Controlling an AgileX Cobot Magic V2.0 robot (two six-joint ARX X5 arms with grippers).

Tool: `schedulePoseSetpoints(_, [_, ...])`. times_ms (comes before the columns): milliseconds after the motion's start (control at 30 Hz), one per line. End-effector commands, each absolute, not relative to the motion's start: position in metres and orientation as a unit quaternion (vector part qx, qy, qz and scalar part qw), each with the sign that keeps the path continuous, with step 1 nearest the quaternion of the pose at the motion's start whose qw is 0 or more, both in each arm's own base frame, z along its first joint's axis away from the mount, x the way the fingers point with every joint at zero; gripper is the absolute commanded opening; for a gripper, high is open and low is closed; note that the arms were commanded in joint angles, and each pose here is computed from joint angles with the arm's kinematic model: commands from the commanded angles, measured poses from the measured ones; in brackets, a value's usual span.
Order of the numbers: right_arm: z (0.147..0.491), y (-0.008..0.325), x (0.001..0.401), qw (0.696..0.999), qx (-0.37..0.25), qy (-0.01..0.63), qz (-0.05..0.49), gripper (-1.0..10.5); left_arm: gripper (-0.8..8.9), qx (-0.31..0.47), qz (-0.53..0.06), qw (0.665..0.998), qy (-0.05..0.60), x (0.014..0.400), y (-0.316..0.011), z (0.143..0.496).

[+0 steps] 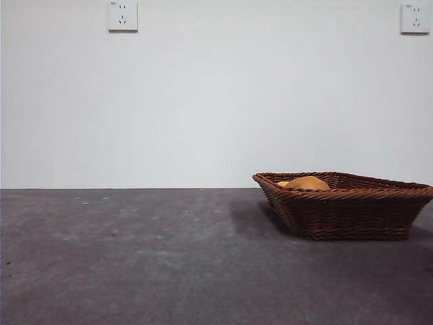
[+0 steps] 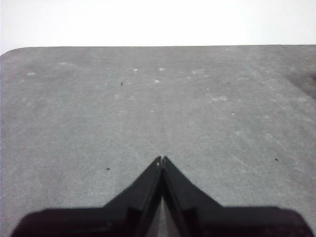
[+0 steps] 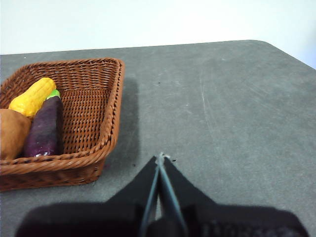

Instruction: Help me put the vegetables on the table into the basket

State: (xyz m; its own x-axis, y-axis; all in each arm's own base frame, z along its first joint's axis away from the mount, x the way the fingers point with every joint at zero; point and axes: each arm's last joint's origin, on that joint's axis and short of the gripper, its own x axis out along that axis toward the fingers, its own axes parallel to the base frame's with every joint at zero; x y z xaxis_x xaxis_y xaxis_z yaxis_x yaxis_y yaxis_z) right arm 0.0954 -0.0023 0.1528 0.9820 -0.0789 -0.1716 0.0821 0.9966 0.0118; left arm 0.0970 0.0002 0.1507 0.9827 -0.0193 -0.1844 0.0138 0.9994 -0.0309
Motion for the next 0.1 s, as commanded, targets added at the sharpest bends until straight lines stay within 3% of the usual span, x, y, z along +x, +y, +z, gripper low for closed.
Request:
schedulePoseSetpoints(33, [0.1505,-0.0024,0.0957,0.995,0.006,0.087,-0.041,-0.1,-0.03,-0.01,-0.009,0.995,0.095,0.0975,0.0004,0.1477])
schedulePoseSetpoints(100, [0.1505,-0.0024,0.0957,0.995,0.006,0.087,-0.041,-0.1,-0.03,-0.01,-0.009,0.995,0.095,0.0975,0.0004,0.1477])
